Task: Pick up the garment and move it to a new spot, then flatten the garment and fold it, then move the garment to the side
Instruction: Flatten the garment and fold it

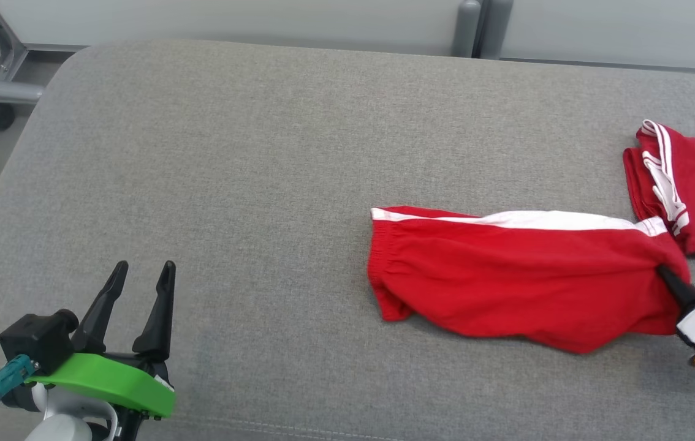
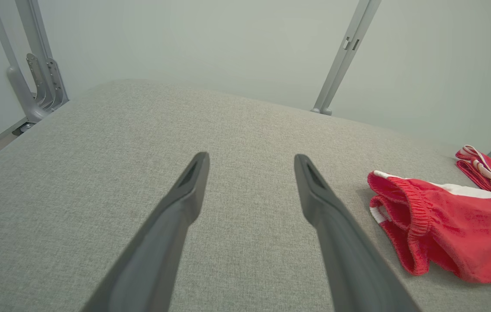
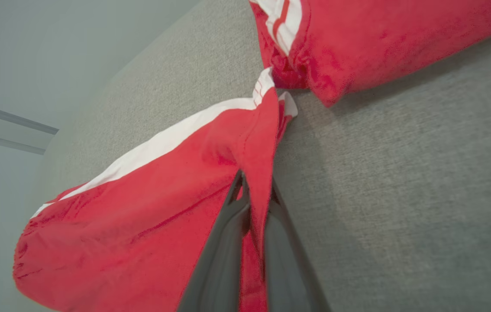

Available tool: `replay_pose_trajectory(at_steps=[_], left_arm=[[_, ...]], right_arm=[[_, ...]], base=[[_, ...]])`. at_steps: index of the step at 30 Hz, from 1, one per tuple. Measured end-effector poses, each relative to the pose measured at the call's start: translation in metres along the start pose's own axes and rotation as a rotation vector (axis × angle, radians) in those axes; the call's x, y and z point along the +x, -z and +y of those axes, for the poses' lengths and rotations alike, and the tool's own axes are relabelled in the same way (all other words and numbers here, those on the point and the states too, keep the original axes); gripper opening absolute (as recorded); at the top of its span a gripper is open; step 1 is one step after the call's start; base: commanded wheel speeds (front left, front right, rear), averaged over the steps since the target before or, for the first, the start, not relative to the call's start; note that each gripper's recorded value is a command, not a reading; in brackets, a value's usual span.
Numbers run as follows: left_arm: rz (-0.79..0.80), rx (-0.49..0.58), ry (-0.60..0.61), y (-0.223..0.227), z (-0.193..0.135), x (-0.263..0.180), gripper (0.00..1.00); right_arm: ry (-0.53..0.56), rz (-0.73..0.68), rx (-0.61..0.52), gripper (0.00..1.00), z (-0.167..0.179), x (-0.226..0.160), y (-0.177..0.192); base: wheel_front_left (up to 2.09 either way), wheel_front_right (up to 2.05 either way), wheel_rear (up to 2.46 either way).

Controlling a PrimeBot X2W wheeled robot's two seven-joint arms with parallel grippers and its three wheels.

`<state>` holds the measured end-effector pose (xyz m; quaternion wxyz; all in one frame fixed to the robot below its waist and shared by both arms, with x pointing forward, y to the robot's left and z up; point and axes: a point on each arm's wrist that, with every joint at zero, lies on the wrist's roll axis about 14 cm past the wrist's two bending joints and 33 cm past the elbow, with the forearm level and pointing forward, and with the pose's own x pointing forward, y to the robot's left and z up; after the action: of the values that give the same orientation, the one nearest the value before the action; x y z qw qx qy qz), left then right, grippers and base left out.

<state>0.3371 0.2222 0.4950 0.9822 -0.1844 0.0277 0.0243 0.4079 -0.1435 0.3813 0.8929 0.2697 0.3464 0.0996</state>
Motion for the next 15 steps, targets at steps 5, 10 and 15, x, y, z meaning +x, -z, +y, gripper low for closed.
replay_pose_trajectory(at_steps=[5, 10, 15], left_arm=[[-0.016, 0.010, 0.025, -0.002, -0.009, 0.004, 1.00], [0.002, -0.001, 0.056, 0.007, -0.022, 0.003, 1.00], [0.007, 0.007, 0.074, 0.010, -0.029, 0.002, 1.00]], right_arm=[[0.026, -0.100, -0.015, 0.00, -0.017, -0.016, -0.034], [-0.160, -0.126, -0.025, 0.00, 0.034, -0.019, -0.037], [-0.380, -0.086, -0.074, 0.00, 0.102, -0.020, -0.020]], base=[[0.00, 0.00, 0.00], [0.00, 0.00, 0.00], [0.00, 0.00, 0.00]])
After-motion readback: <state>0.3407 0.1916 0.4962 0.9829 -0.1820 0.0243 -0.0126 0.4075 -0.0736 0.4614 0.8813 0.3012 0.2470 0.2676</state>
